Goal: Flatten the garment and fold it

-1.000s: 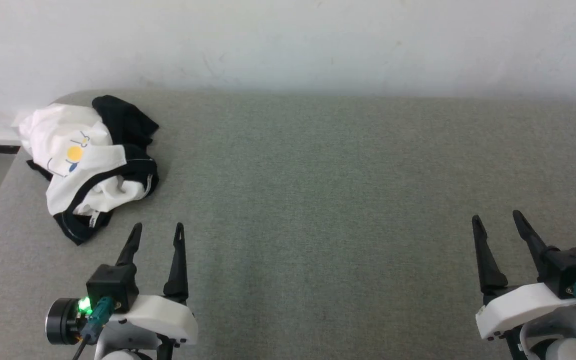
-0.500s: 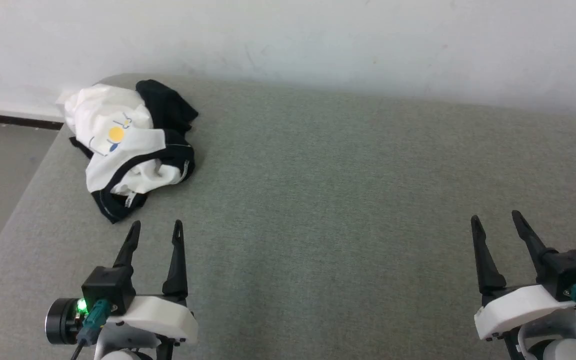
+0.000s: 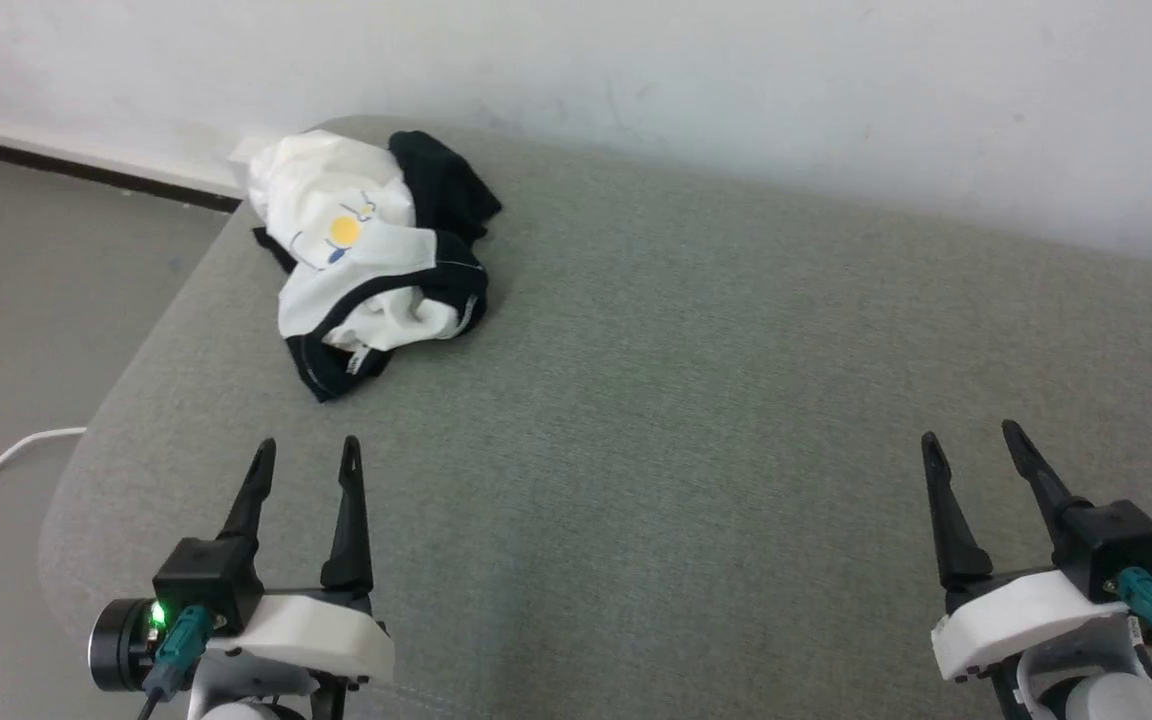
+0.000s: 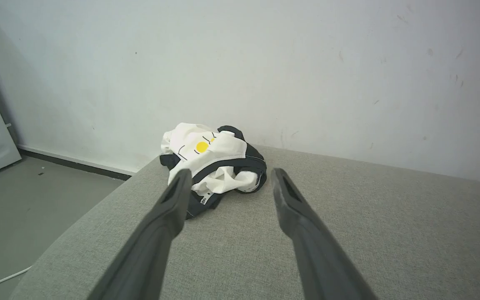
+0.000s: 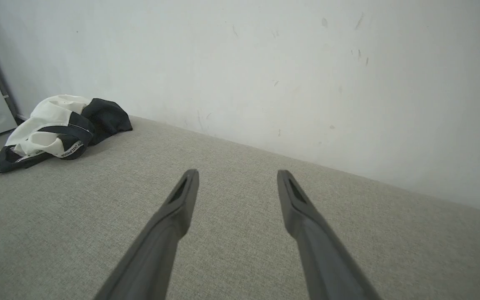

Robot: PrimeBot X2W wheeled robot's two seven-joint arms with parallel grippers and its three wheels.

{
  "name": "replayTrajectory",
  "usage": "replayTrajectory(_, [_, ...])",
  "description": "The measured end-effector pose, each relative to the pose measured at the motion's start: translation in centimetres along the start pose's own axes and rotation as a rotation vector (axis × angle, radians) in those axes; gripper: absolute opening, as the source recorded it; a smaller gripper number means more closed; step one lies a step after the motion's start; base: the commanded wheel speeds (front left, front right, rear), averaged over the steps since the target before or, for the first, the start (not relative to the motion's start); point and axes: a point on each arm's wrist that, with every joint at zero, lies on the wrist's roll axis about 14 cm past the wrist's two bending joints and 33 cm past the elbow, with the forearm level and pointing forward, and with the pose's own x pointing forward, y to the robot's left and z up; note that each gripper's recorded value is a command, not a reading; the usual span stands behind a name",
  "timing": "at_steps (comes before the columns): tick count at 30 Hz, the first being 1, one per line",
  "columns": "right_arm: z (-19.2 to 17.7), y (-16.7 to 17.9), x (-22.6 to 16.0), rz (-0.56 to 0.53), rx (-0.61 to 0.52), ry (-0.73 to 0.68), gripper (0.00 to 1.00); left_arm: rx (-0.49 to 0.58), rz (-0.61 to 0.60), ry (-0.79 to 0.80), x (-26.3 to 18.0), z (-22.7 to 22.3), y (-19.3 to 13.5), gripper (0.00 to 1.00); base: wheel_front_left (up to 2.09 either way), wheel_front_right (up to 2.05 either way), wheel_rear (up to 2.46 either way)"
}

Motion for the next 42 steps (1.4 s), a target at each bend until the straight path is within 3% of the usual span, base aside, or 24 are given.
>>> replayTrajectory(11, [-0.3, 4.2, 2.0, 0.127, -0.001, -0.008, 1.0, -0.006, 0.094, -0.012, -2.0, 0.2, 2.7, 1.0, -0.15, -0.15, -0.15])
replayTrajectory(42, [-1.3, 9.7, 4.8, 0.29, 0.009, -0.033, 1.0, -0.022, 0.267, -0.056, -5.3, 1.1, 6.5, 1.0, -0.03, -0.03, -0.03])
